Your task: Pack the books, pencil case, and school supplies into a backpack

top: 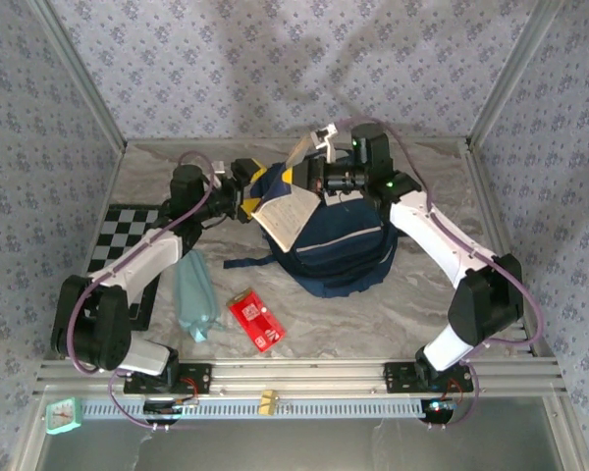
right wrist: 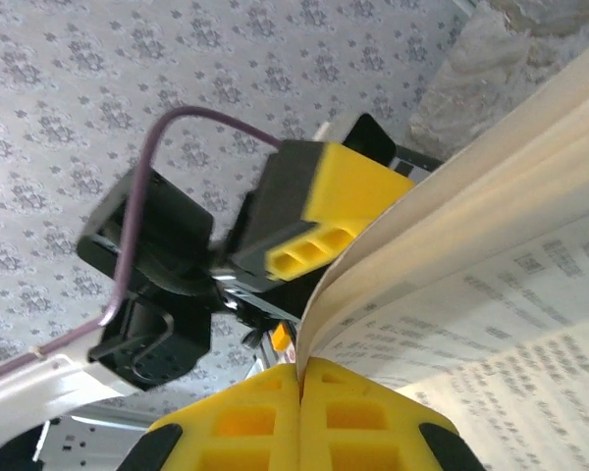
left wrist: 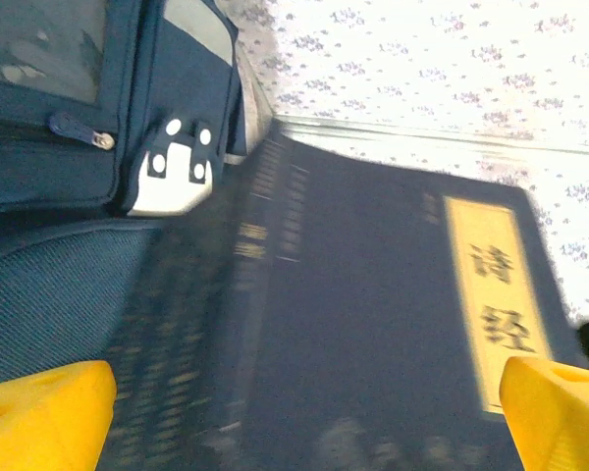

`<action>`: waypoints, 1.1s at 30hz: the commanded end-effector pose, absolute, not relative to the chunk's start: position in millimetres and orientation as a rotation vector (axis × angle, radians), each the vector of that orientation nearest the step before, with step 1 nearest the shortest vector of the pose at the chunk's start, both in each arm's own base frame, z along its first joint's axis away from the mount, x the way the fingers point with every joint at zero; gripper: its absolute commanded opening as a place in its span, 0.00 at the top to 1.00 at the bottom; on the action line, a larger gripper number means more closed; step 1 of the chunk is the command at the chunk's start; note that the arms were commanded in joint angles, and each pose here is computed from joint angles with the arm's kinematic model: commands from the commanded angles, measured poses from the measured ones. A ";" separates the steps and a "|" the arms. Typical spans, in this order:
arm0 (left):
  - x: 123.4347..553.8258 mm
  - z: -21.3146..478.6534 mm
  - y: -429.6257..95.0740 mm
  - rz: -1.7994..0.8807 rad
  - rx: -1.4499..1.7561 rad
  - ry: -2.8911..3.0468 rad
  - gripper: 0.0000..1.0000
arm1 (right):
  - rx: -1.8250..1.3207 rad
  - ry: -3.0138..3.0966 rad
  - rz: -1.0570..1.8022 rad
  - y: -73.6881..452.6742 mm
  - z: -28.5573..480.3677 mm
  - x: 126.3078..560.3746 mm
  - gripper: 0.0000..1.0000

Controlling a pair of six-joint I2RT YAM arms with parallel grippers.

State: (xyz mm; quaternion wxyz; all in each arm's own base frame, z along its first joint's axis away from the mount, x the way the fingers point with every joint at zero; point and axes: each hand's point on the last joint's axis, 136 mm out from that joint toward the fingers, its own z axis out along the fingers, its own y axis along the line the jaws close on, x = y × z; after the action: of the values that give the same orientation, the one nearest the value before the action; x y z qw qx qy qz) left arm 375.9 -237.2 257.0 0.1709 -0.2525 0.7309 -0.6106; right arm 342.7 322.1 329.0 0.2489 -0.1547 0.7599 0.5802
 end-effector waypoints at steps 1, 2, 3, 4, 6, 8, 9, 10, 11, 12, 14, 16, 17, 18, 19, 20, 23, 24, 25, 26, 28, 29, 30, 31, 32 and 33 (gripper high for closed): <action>376.9 262.5 -249.6 -1.778 -0.687 2.058 0.00 | -0.456 2.013 1.630 313.5 321.6 339.5 1.00; 377.6 256.6 -250.7 -1.780 -0.700 2.065 0.00 | -0.448 2.019 1.629 311.4 315.8 340.2 1.00; 378.0 249.2 -252.0 -1.786 -0.722 2.077 0.00 | -0.434 2.035 1.623 308.1 309.1 341.7 1.00; 378.5 243.0 -252.7 -1.786 -0.737 2.083 0.00 | -0.428 2.053 1.620 305.4 301.5 341.4 1.00; 376.6 230.4 -255.8 -1.764 -0.749 2.120 0.01 | -0.411 2.093 1.607 300.7 283.9 342.0 1.00; 373.3 217.7 -259.0 -1.728 -0.748 2.161 0.08 | -0.380 2.164 1.611 297.3 255.3 337.8 1.00; 371.5 210.8 -260.6 -1.720 -0.750 2.179 0.10 | -0.369 2.197 1.614 297.1 242.8 336.0 1.00; 370.6 204.8 -261.2 -1.715 -0.752 2.190 0.13 | -0.352 2.235 1.617 296.3 229.8 333.5 1.00; 369.7 198.1 -260.5 -1.704 -0.766 2.204 0.16 | -0.341 2.258 1.618 295.7 219.7 332.1 1.00; 368.7 190.3 -258.5 -1.687 -0.782 2.216 0.21 | -0.326 2.285 1.618 294.9 210.0 330.3 1.00; 367.8 181.6 -256.7 -1.659 -0.784 2.231 0.28 | -0.294 2.318 1.615 293.1 196.3 327.1 1.00; 365.6 169.6 -255.4 -1.631 -0.800 2.265 0.35 | -0.265 2.350 1.596 290.6 186.1 323.9 1.00; 365.6 166.8 -255.1 -1.631 -0.805 2.264 0.39 | -0.257 2.364 1.589 289.6 181.8 322.2 1.00; 364.8 163.2 -254.6 -1.625 -0.808 2.268 0.42 | -0.229 2.398 1.561 285.5 174.1 320.7 1.00; 364.7 160.6 -253.1 -1.613 -0.810 2.270 0.45 | -0.195 2.441 1.527 281.0 164.0 318.4 1.00; 364.4 158.4 -252.1 -1.601 -0.807 2.274 0.48 | -0.175 2.461 1.514 278.7 158.1 315.2 1.00; 362.9 152.9 -253.3 -1.577 -0.794 2.298 0.57 | -0.155 2.495 1.485 279.4 149.7 304.9 0.99; 362.4 149.2 -252.9 -1.562 -0.796 2.310 0.60 | -0.147 2.517 1.466 279.4 146.4 301.5 0.96; 361.9 146.3 -252.3 -1.544 -0.792 2.321 0.64 | -0.140 2.530 1.451 278.9 144.5 299.1 0.90; 361.3 143.7 -251.6 -1.522 -0.786 2.332 0.66 | -0.129 2.540 1.430 277.2 143.4 298.5 0.85; 357.6 136.3 -252.7 -1.469 -0.766 2.380 0.69 | -0.095 2.569 1.356 270.4 139.2 299.1 0.74; 356.0 136.2 -255.2 -1.469 -0.743 2.396 0.71 | -0.085 2.575 1.334 267.9 138.0 299.9 0.69; 354.9 135.9 -256.8 -1.459 -0.720 2.410 0.72 | -0.063 2.584 1.303 264.5 136.2 302.6 0.65; 353.4 135.6 -256.7 -1.446 -0.706 2.417 0.73 | -0.033 2.605 1.271 261.0 132.3 304.4 0.62; 352.1 136.1 -256.4 -1.434 -0.690 2.419 0.74 | -0.017 2.620 1.251 259.4 129.1 305.5 0.61; 350.0 135.9 -256.3 -1.421 -0.670 2.428 0.74 | 0.003 2.635 1.235 258.3 125.7 306.6 0.58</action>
State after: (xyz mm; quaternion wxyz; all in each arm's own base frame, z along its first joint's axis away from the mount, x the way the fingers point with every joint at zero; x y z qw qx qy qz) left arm 348.1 -251.6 123.4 0.1056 -0.2665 0.8228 -0.4907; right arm 303.5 269.4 131.2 0.1128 -0.0203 0.8820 0.4570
